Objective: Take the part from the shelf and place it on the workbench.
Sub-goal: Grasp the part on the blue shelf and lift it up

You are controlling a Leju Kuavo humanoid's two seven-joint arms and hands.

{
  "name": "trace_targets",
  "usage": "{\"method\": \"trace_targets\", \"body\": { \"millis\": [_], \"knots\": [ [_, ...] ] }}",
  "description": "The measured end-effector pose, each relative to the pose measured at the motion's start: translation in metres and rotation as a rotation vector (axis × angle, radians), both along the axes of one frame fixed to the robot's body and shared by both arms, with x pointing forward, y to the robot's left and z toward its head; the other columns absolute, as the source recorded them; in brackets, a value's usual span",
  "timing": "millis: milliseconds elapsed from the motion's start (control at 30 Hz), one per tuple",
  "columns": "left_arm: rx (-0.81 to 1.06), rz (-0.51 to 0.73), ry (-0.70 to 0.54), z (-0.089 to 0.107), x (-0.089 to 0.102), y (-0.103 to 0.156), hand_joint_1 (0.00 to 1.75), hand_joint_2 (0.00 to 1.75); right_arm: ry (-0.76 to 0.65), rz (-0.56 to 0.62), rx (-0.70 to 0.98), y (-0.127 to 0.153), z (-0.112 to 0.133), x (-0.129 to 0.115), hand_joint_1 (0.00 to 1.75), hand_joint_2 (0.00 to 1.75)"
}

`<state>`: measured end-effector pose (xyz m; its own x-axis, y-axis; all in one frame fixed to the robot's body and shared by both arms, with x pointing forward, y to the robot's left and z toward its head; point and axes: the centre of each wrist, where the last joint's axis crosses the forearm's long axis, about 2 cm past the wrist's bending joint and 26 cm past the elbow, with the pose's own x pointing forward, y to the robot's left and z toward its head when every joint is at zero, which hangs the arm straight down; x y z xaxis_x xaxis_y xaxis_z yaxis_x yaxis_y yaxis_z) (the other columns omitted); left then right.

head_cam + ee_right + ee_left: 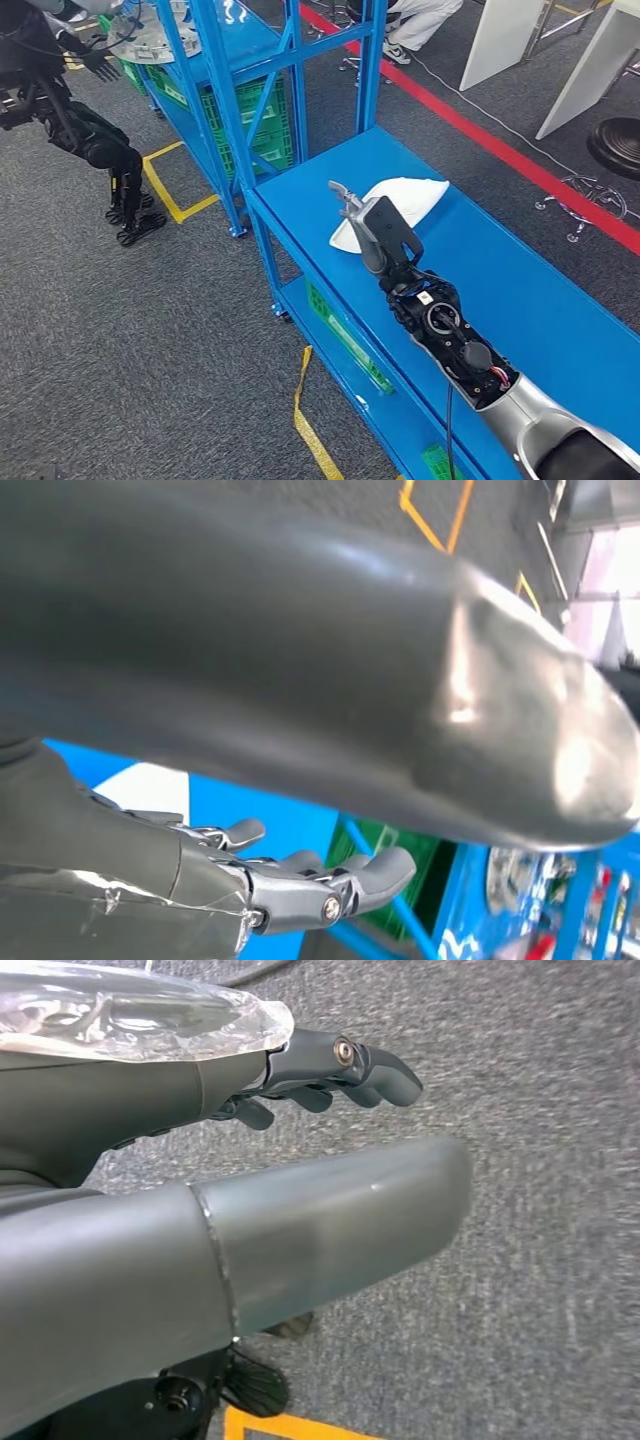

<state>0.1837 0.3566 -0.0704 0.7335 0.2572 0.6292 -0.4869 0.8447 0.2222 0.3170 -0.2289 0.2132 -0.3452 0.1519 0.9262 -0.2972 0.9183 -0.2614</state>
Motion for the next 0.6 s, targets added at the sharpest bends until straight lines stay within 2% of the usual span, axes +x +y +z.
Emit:
{"method": "trace_targets", "body": {
  "millis": [600],
  "knots": [
    [0.016, -0.009, 0.005, 0.0003, 0.0004, 0.0000, 0.00, 0.00, 0.006, -0.024, -0.001, -0.0013, -0.0003, -0.0008, 0.00, 0.00]
  ]
}}
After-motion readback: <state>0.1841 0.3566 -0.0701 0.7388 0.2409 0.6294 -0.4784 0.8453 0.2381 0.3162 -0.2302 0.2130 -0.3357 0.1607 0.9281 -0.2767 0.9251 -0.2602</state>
